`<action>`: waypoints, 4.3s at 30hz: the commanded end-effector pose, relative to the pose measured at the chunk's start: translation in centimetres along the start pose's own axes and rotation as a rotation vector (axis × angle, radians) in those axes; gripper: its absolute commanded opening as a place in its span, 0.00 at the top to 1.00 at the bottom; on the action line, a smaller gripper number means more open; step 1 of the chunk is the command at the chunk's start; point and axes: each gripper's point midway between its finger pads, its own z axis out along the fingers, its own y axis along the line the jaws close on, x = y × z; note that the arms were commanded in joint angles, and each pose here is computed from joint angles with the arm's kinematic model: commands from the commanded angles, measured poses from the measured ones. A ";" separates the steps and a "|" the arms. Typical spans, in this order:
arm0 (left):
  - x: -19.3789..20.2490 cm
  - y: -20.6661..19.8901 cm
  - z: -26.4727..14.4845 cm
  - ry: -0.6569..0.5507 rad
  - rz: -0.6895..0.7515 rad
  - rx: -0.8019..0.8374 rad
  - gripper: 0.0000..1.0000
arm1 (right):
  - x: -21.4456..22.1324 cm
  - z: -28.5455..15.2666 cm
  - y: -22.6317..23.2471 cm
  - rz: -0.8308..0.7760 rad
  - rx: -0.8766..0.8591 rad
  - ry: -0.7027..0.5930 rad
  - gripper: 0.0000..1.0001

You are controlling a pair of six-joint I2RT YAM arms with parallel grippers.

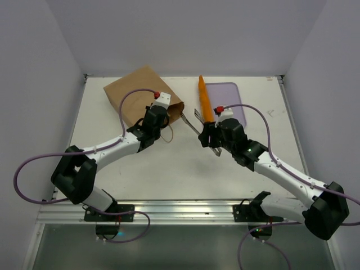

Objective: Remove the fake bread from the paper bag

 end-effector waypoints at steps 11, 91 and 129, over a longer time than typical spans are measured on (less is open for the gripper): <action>-2.7 0.2 -1.0 -0.074 -0.110 0.034 1.00 | 2.0 1.0 4.3 0.056 -0.116 0.011 0.41; -3.2 -0.5 -1.4 -0.086 -0.121 0.080 1.00 | 2.9 16.4 11.4 0.497 -0.373 0.081 0.62; -2.6 -0.5 -0.6 -0.059 -0.106 0.057 1.00 | 2.3 2.5 6.5 0.362 -0.321 0.086 0.92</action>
